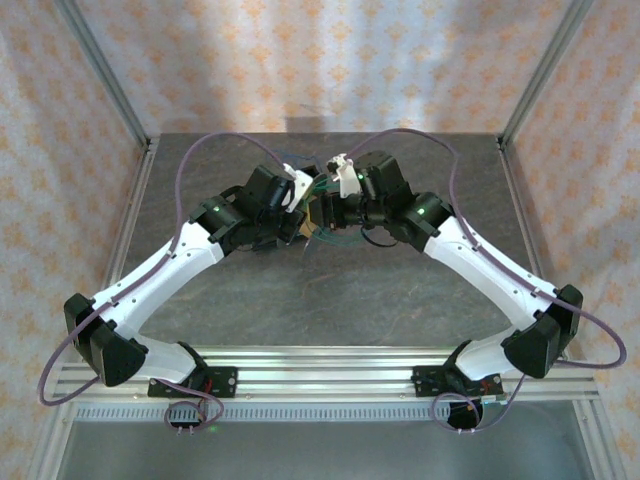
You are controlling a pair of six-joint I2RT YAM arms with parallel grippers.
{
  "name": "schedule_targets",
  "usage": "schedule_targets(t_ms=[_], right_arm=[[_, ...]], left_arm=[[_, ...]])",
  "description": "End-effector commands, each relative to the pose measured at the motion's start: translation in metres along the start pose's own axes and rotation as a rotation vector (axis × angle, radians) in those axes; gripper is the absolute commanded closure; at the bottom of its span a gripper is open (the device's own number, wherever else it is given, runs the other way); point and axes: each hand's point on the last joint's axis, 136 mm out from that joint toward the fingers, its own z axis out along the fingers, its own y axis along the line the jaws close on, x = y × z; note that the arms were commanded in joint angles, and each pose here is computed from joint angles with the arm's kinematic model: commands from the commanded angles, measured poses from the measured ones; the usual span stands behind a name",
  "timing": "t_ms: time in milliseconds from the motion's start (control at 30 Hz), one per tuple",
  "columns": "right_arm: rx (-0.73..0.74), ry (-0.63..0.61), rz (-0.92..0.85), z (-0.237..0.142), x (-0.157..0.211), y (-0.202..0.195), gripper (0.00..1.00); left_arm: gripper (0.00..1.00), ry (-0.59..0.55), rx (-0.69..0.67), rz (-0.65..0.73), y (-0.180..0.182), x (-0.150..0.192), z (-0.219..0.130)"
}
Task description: Wrap the cables
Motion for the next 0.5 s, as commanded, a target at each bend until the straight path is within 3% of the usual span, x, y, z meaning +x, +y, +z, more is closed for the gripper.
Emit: schedule_targets(t_ms=[0, 200, 467], right_arm=[[-0.021, 0.043, -0.059, -0.003, 0.008, 0.006, 0.71], [0.011, -0.011, -0.083, -0.036, 0.008, 0.007, 0.71], [0.022, 0.095, -0.082, -0.039, 0.034, 0.001, 0.71]], left_arm=[[1.00, -0.150, 0.076, -0.037, -0.010, -0.042, -0.024], [1.00, -0.137, 0.074, -0.068, 0.000, -0.039, -0.024], [1.00, -0.150, 0.091, -0.084, 0.001, -0.043, -0.027]])
